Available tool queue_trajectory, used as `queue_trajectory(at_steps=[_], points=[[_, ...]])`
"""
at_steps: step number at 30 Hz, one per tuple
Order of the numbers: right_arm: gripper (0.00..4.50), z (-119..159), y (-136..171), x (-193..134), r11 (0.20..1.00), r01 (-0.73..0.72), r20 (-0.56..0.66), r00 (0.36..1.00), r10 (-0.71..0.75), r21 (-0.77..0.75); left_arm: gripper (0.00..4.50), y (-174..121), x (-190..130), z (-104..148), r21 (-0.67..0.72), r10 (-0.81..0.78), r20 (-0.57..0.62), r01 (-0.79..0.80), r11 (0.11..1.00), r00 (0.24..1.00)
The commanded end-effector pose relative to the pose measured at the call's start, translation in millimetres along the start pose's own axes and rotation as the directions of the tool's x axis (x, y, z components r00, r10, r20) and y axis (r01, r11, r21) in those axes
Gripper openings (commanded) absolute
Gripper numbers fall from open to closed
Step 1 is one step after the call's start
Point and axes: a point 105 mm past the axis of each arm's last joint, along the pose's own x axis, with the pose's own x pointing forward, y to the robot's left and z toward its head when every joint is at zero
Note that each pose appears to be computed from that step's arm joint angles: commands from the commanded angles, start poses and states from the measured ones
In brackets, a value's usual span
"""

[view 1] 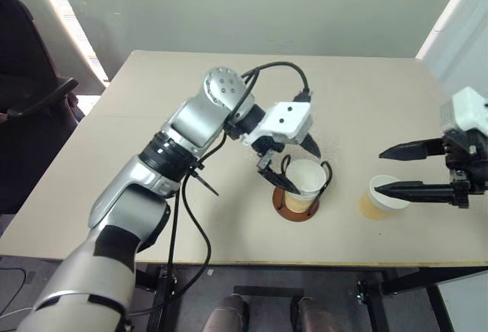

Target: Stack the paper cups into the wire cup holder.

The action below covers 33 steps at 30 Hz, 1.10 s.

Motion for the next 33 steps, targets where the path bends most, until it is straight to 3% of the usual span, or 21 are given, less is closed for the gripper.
queue_trajectory(at_steps=[1,8,13,25,28,33], points=[[3.32,-6,1,5,0.999,0.025,-0.042,0.999,-0.026,-0.02,4.47,14,-31,21,0.026,0.123,0.063,-0.125,0.992,0.99],[3.32,-37,-1,20,0.996,0.034,-0.176,0.983,-0.047,-0.079,4.47,2,-72,-2,-0.109,0.255,0.086,-0.245,0.963,0.963],[3.32,-61,-13,26,0.991,0.047,-0.279,0.957,-0.082,-0.127,4.47,-7,-86,-21,-0.178,0.348,0.035,-0.337,0.924,0.937],[3.32,-90,-23,38,0.986,-0.028,-0.352,0.935,-0.033,-0.166,4.47,-23,-91,-25,-0.241,0.409,0.027,-0.391,0.888,0.912],[2.74,-89,-23,48,0.977,-0.051,-0.338,0.941,-0.022,-0.208,4.5,-26,-88,-27,-0.243,0.408,0.024,-0.39,0.888,0.913],[1.08,-93,-26,56,0.972,-0.066,-0.346,0.938,-0.016,-0.225,4.5,-34,-83,-37,-0.241,0.384,-0.006,-0.374,0.895,0.923]])
